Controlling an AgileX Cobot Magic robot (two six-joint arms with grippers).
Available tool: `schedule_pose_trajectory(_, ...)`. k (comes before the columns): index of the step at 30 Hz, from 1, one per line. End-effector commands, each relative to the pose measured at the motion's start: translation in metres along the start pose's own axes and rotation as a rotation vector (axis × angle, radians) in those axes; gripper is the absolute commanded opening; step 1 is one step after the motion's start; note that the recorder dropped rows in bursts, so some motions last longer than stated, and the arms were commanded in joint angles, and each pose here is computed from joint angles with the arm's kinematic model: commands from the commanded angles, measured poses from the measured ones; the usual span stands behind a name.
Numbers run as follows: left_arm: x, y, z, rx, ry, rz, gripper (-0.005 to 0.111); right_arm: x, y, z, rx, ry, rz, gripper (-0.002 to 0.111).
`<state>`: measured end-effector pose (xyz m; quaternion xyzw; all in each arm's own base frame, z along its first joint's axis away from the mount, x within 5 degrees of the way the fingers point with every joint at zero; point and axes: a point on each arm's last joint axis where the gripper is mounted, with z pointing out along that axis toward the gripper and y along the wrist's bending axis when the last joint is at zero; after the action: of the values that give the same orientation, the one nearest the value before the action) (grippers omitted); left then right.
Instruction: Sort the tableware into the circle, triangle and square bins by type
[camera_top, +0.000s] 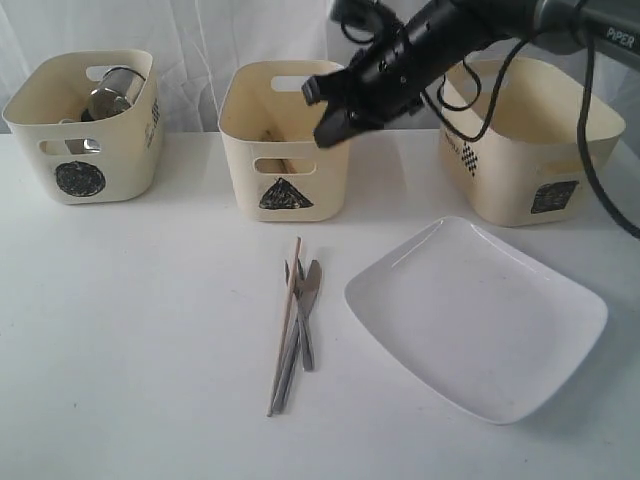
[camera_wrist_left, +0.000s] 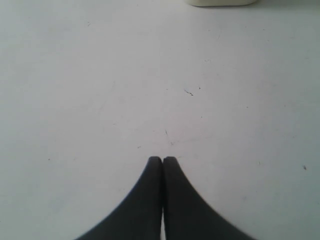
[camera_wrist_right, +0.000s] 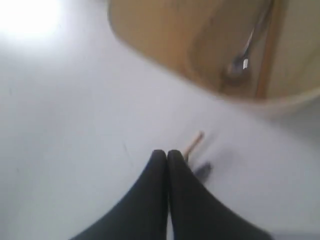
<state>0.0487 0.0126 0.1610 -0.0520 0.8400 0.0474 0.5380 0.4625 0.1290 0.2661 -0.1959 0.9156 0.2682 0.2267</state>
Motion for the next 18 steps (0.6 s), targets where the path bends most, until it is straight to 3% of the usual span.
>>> schedule_pose_trajectory(1, 0.001, 0.000, 0.000, 0.000, 0.009, 0.004, 0.001, 0.039, 0.033, 0.020, 0.094, 0.213, 0.067, 0.000)
schedule_pose_trajectory(6, 0.001, 0.000, 0.000, 0.000, 0.009, 0.004, 0.001, 0.084, 0.092, 0.050, 0.099, 0.232, 0.079, 0.000)
schedule_pose_trajectory(10, 0.001, 0.000, 0.000, 0.000, 0.009, 0.004, 0.001, 0.102, 0.133, 0.073, 0.086, 0.161, 0.008, 0.000)
schedule_pose_trajectory(13, 0.001, 0.000, 0.000, 0.000, 0.009, 0.004, 0.001, 0.104, 0.143, 0.086, 0.086, 0.116, -0.019, 0.000)
schedule_pose_trajectory(18, 0.001, 0.000, 0.000, 0.000, 0.009, 0.004, 0.001, 0.104, 0.131, 0.109, 0.113, 0.056, -0.001, 0.004)
